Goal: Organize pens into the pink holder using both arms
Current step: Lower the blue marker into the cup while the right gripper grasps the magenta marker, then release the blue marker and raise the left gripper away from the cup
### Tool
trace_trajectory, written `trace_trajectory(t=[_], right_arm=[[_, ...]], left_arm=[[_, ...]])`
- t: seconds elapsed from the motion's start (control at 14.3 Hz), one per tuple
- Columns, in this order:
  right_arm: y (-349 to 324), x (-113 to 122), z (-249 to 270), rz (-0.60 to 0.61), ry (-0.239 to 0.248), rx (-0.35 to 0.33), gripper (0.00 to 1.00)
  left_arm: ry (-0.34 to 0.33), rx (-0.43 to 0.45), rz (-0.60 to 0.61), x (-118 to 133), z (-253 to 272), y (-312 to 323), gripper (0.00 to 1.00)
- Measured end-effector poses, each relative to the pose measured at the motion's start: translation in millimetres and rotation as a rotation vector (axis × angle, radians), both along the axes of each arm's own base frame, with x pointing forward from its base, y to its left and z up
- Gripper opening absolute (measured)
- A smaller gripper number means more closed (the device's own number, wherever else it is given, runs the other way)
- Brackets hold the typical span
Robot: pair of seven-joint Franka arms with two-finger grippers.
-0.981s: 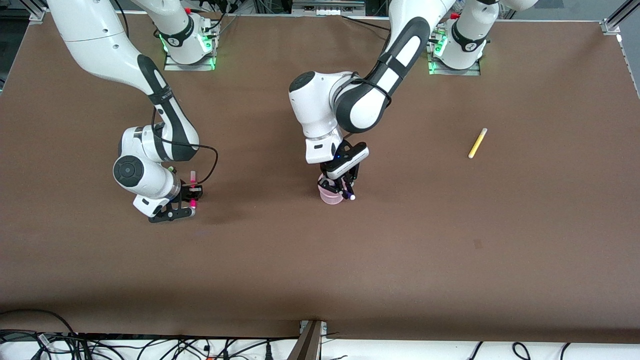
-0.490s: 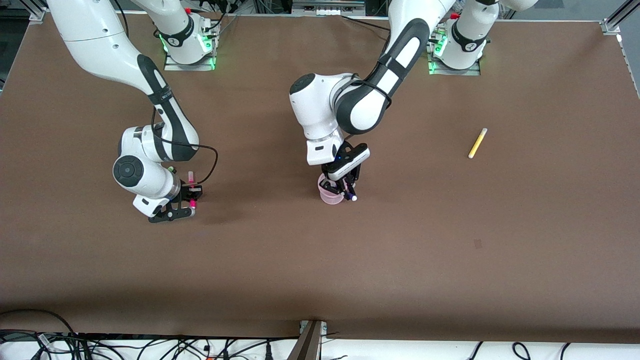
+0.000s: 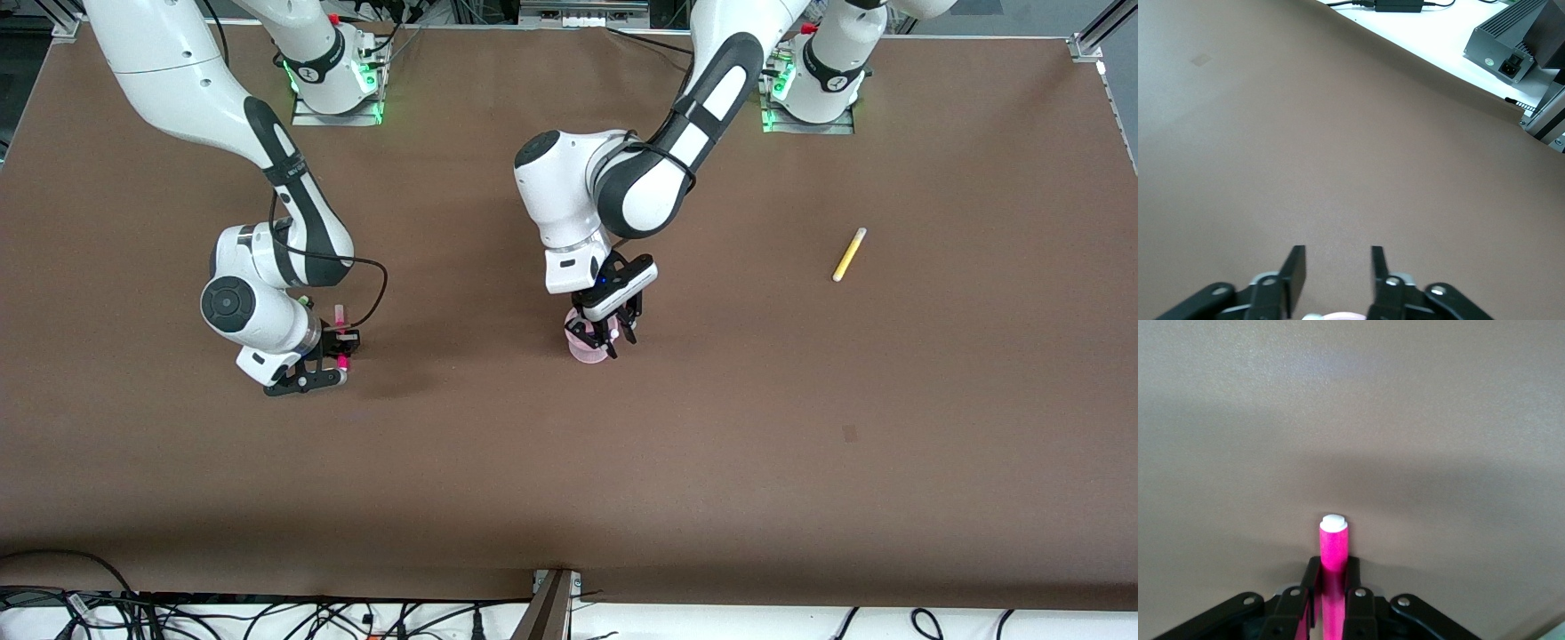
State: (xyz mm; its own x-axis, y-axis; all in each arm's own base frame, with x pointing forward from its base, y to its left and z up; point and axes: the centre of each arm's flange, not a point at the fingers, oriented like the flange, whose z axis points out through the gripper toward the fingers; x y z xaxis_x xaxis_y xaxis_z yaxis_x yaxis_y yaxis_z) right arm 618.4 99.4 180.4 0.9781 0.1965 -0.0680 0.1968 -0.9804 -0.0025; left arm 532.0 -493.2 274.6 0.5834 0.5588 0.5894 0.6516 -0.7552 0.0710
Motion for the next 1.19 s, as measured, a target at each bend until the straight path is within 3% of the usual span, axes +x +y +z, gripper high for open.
trace_trajectory(t=[0.21, 0.35, 0.49, 0.77, 0.98, 1.19], right_arm=[[4, 2, 11, 0.005, -0.019, 0.006, 0.18], [12, 5, 27, 0.016, -0.044, 0.017, 0.18], [18, 7, 44, 0.024, -0.069, 0.025, 0.18], [26, 7, 55, 0.036, -0.085, 0.035, 0.18], [76, 0, 75, 0.077, -0.111, 0.083, 0.18], [136, -8, 118, 0.142, -0.172, 0.142, 0.18]], left_arm=[[-0.012, 0.003, 0.011, 6, 3, 4, 0.81], [-0.051, 0.003, 0.032, 29, 24, 19, 0.99], [-0.06, -0.004, 0.039, 60, 63, 47, 1.0], [0.081, -0.09, -0.027, 110, 152, 136, 1.0], [0.177, -0.128, -0.092, 125, 195, 195, 1.0], [0.314, -0.135, -0.216, 134, 217, 254, 1.0]])
